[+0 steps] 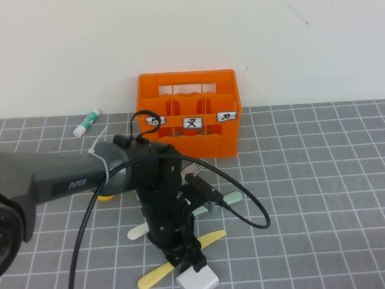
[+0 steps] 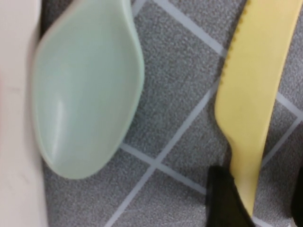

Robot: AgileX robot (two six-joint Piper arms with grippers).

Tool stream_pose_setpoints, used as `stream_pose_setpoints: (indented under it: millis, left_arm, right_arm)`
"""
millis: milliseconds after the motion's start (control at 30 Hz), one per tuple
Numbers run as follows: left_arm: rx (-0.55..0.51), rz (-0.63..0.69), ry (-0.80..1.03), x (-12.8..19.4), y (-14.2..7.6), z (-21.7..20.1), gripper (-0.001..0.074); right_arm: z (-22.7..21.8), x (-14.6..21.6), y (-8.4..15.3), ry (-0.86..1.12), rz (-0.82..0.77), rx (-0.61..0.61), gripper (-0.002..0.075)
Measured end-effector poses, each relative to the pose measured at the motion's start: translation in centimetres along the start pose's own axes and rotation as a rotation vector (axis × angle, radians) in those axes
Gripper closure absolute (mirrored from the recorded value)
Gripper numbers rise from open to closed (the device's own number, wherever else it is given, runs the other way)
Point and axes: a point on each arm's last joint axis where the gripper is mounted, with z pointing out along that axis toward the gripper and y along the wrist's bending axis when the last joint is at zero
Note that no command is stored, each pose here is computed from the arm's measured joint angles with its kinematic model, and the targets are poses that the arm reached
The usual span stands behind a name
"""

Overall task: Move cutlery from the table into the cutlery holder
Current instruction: Pick up the knife

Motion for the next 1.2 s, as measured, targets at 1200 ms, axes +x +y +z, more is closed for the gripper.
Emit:
stream_pose_setpoints:
  millis: [1200]
  left_arm:
    - [-0.201, 0.193, 0.026, -0.6, -3.5, 0.4, 0.0472]
  right_arm:
    - [0.0, 0.0, 0.0, 0.000, 0.000, 0.000, 0.0729]
